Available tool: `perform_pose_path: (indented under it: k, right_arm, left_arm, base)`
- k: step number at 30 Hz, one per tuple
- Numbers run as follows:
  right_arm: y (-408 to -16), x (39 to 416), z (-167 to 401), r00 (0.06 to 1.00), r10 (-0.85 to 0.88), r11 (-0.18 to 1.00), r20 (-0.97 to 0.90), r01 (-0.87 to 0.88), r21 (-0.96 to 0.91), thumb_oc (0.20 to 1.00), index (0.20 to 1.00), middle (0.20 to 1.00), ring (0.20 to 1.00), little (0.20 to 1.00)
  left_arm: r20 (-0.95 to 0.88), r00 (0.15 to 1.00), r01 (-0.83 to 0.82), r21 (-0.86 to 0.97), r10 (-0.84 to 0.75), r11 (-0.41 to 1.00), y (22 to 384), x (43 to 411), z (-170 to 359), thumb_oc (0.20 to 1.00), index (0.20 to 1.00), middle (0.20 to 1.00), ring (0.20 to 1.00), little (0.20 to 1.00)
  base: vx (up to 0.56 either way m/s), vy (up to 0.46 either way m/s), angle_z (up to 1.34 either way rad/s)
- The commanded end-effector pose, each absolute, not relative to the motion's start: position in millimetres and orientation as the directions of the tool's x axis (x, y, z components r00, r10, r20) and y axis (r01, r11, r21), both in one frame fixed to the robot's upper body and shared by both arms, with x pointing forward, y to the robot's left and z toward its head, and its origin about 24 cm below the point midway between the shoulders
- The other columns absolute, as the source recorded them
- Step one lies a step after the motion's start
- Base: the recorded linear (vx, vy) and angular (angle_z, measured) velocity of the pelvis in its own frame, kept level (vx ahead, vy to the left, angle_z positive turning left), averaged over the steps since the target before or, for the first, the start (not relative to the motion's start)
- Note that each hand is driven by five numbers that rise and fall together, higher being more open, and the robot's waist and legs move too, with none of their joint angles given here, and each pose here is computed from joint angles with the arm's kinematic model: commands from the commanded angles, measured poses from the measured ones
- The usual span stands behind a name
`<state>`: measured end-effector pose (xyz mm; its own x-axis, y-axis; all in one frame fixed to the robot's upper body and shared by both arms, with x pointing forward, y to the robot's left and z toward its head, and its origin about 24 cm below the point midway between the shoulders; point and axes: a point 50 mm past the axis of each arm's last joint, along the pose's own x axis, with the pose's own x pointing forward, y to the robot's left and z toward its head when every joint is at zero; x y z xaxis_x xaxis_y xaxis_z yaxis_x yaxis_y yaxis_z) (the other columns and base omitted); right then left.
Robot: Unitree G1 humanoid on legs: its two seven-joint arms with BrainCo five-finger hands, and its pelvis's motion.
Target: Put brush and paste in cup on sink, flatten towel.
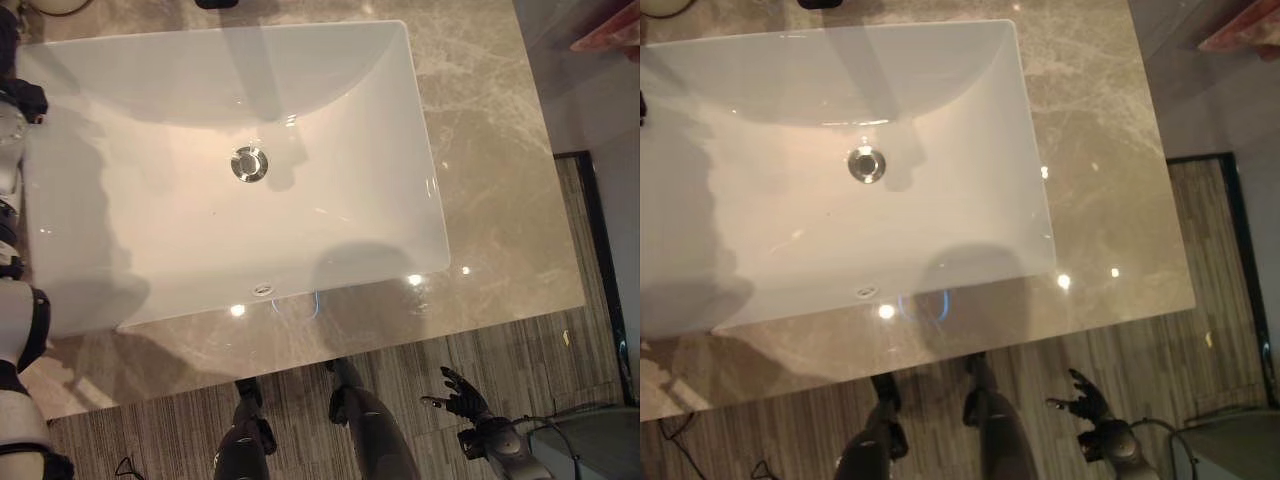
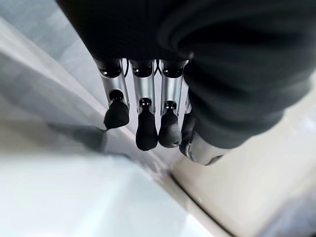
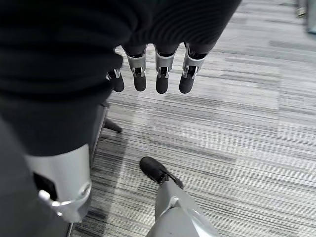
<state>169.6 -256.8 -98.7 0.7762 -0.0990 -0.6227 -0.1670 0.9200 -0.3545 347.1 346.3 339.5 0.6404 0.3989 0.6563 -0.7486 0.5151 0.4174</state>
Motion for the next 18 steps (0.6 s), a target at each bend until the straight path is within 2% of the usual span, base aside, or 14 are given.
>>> perform_pose_path:
  k: [1, 6, 10, 13, 15, 18]
  right_arm:
    - [-283, 147, -104, 0.715, -0.183, 0.891, -0.675, -0.169, -0.421, 1.000, 1.000, 1.000, 1.000, 1.000]
    - [-282, 131, -116, 0.654, -0.213, 0.895, -0.726, -0.167, -0.413, 1.000, 1.000, 1.000, 1.000, 1.000]
    - [-278, 119, -128, 0.584, -0.235, 0.896, -0.777, -0.180, -0.406, 1.000, 1.000, 1.000, 1.000, 1.000]
    - [-278, 114, -132, 0.550, -0.256, 0.895, -0.795, -0.175, -0.410, 1.000, 1.000, 1.000, 1.000, 1.000]
    - [-276, 105, -138, 0.512, -0.263, 0.904, -0.818, -0.167, -0.395, 1.000, 1.000, 1.000, 1.000, 1.000]
    - [-273, 96, -142, 0.487, -0.257, 0.910, -0.835, -0.170, -0.379, 1.000, 1.000, 1.000, 1.000, 1.000]
  left_arm:
    - [0.672, 0.551, -0.822, 0.333, 0.494, 0.462, 365, 335, 332, 0.200, 0.200, 0.200, 0.200, 0.200]
    - [0.717, 0.478, -0.838, 0.197, 0.508, 0.509, 368, 316, 310, 0.200, 0.200, 0.200, 0.200, 0.200]
    - [0.792, 0.412, -0.795, 0.071, 0.451, 0.602, 357, 272, 270, 0.200, 0.200, 0.200, 0.200, 0.200]
    - [0.792, 0.430, -0.746, 0.041, 0.433, 0.665, 347, 250, 244, 0.200, 0.200, 0.200, 0.200, 0.200]
    - [0.778, 0.510, -0.617, 0.035, 0.366, 0.786, 324, 226, 215, 0.200, 0.200, 0.200, 0.200, 0.200]
    - [0.751, 0.589, -0.494, 0.043, 0.298, 0.868, 303, 221, 197, 0.200, 0.200, 0.200, 0.200, 0.200]
  base:
    - [0.04, -0.048, -0.01]
    - [0.03, -0.021, 0.16]
    - [0.02, 0.025, 0.18]
    - [0.01, 0.063, 0.15]
    - [0.03, 0.106, 0.21]
    - [0.01, 0.092, 0.22]
